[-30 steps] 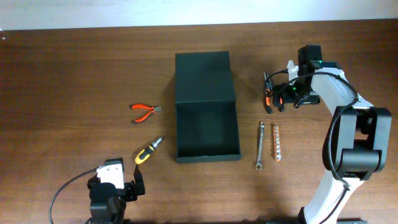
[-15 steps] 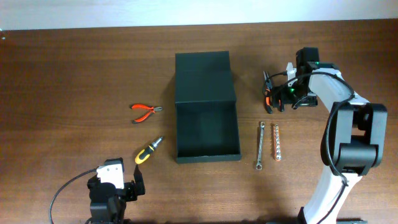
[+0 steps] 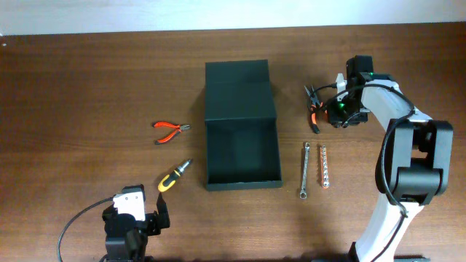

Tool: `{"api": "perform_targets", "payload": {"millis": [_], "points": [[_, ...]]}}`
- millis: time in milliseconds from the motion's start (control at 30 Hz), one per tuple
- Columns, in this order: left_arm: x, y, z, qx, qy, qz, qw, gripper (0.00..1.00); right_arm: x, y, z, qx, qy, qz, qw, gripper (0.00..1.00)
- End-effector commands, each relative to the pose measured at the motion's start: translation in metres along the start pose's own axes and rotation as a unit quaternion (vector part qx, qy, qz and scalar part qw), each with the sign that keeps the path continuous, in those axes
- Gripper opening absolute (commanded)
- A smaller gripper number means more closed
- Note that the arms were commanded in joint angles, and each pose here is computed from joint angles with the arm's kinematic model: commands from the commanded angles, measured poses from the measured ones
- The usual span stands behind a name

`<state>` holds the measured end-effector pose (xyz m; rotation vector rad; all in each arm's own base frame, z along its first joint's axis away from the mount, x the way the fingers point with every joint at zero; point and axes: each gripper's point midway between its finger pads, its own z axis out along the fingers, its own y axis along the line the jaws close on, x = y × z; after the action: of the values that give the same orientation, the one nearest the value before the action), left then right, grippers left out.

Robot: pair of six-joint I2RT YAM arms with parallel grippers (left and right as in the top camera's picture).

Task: Pack container
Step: 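Move the right gripper to the orange-black pliers and grasp them, then lift the pliers with the right gripper and lower them into the box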

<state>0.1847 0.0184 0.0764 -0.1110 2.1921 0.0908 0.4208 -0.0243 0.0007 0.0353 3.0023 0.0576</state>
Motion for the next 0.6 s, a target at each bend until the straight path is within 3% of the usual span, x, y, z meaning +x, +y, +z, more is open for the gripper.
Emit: {"api": "perform_targets", "payload": {"millis": [0,200,567], "points": [[0.001,0.000,0.001,0.001,-0.002,0.006,1.000,0.99,-0.001,0.007,0.006,-0.015,0.005,0.001,1.000,0.21],[0.001,0.000,0.001,0.001,-0.002,0.006,1.000,0.99,-0.009,0.008,-0.002,-0.017,-0.004,0.001,1.000,0.04],[0.001,0.000,0.001,0.001,-0.001,0.006,1.000,0.99,-0.038,0.012,-0.041,-0.026,-0.029,-0.002,0.999,0.04]]}}
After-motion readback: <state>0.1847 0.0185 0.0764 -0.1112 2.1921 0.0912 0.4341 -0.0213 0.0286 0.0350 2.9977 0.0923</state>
